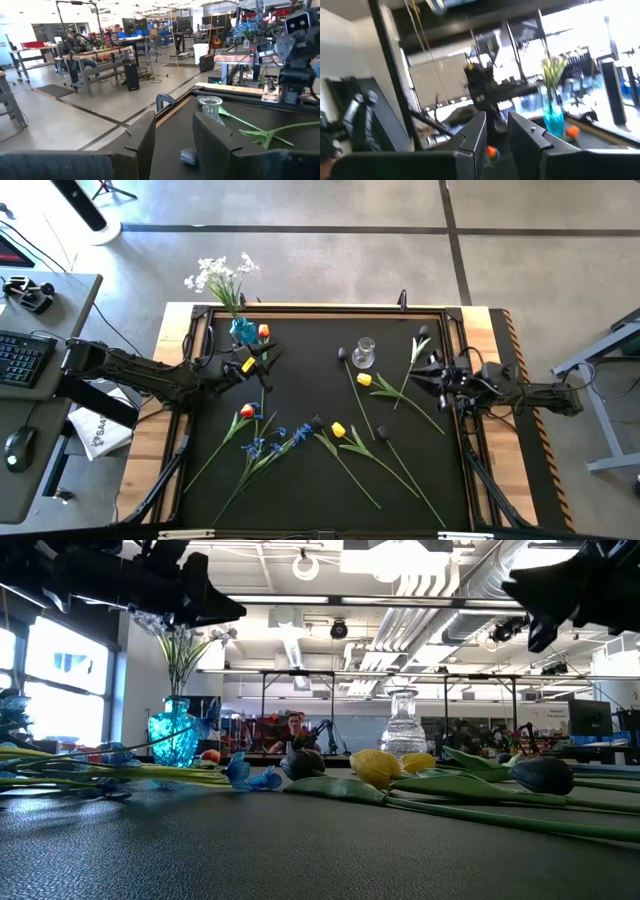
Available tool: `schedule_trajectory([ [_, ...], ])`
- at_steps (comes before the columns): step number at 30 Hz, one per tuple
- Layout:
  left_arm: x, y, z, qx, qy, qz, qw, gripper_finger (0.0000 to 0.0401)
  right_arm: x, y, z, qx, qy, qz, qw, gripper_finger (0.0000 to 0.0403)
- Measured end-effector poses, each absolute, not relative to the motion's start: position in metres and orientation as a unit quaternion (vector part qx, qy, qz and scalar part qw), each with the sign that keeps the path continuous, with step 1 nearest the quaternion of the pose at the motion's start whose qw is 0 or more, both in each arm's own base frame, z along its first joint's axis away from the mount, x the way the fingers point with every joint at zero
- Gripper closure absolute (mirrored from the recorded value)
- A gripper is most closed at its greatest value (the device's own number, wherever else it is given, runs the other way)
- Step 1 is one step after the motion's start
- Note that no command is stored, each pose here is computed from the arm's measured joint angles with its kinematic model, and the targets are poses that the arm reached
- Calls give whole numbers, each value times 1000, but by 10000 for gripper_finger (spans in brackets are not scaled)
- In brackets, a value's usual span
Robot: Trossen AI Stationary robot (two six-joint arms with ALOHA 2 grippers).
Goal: Sort flowers into vase by color
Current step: Put the black flower into the transparent vase
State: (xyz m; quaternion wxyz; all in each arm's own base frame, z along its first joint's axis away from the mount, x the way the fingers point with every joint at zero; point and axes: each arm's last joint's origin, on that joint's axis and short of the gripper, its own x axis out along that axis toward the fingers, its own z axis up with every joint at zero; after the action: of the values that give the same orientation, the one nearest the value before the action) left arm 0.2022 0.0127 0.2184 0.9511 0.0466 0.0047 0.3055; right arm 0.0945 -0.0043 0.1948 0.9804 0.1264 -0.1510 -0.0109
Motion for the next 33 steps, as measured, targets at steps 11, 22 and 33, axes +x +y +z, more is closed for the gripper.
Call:
schedule_trajectory([
  [11,202,13,218,36,4,303,952,282,105,-17,166,257,5,-260,931,324],
  [22,202,13,218,35,4,303,952,282,134,-29,184,260,202,-460,824,323],
  [33,202,13,218,35,4,303,952,281,154,-75,158,270,361,-573,685,308],
])
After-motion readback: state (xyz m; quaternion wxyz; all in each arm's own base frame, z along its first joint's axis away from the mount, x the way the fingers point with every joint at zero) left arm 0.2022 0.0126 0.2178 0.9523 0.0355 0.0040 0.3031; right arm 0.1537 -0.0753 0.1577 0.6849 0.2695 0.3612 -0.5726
